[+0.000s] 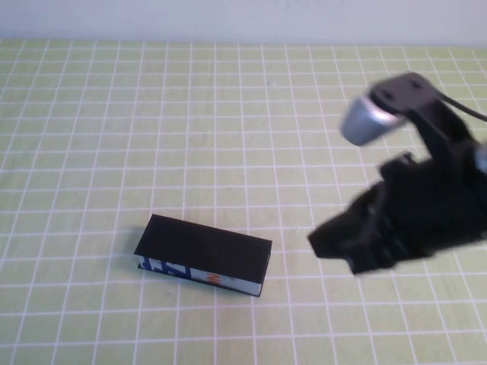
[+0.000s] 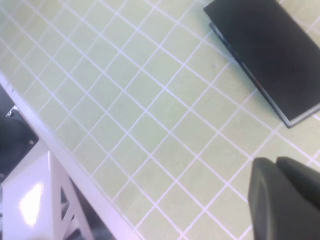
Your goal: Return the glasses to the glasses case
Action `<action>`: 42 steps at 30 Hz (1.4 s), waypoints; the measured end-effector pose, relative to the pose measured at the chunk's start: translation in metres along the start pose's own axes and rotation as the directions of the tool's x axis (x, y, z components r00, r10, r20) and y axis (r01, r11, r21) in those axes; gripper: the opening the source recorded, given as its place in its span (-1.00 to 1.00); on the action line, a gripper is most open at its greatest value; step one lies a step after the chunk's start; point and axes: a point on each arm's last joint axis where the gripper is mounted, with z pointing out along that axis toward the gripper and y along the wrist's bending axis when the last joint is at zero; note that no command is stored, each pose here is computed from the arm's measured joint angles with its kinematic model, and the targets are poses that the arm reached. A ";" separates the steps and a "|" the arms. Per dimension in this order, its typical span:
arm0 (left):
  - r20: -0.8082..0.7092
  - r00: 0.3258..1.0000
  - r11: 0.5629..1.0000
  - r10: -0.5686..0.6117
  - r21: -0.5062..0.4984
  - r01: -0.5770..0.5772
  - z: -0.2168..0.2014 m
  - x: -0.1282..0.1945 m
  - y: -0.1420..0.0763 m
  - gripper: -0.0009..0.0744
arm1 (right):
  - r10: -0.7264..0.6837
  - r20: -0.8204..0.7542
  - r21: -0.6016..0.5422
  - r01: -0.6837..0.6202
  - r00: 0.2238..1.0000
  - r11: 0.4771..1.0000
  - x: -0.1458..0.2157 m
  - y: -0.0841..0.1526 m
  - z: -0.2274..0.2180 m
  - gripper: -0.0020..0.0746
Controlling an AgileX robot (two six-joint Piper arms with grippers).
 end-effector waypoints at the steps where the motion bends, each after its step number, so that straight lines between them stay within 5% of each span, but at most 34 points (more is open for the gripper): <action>1: 0.000 1.000 1.000 0.000 0.000 0.000 0.000 0.000 0.000 -0.98 | 0.002 0.014 0.006 -0.002 1.000 1.000 0.009 0.001 -0.003 -0.98; 12: 0.002 1.000 1.000 -0.013 -0.003 0.013 0.000 0.000 0.000 -0.98 | 0.005 0.325 0.106 -0.041 0.946 0.993 0.099 0.000 -0.030 -0.98; 18: 0.003 1.000 1.000 -0.016 -0.005 0.016 0.000 0.000 0.000 -0.98 | 0.083 0.353 0.078 -0.117 0.932 0.990 0.139 -0.007 -0.019 -0.98; 25: 0.003 1.000 1.000 -0.015 -0.005 0.015 0.000 0.000 0.000 -0.98 | 0.048 0.339 0.137 -0.100 0.940 0.985 0.151 -0.016 -0.012 -0.98; 31: 0.003 1.000 1.000 -0.015 -0.005 0.015 0.000 0.000 0.000 -0.98 | -0.023 0.475 0.233 -0.100 0.880 0.967 0.147 -0.025 -0.021 -0.98; 42: 0.005 1.000 1.000 -0.015 -0.005 0.015 0.000 0.000 0.000 -0.98 | -0.158 0.768 0.498 -0.423 0.621 0.757 0.223 -0.065 -0.036 -0.98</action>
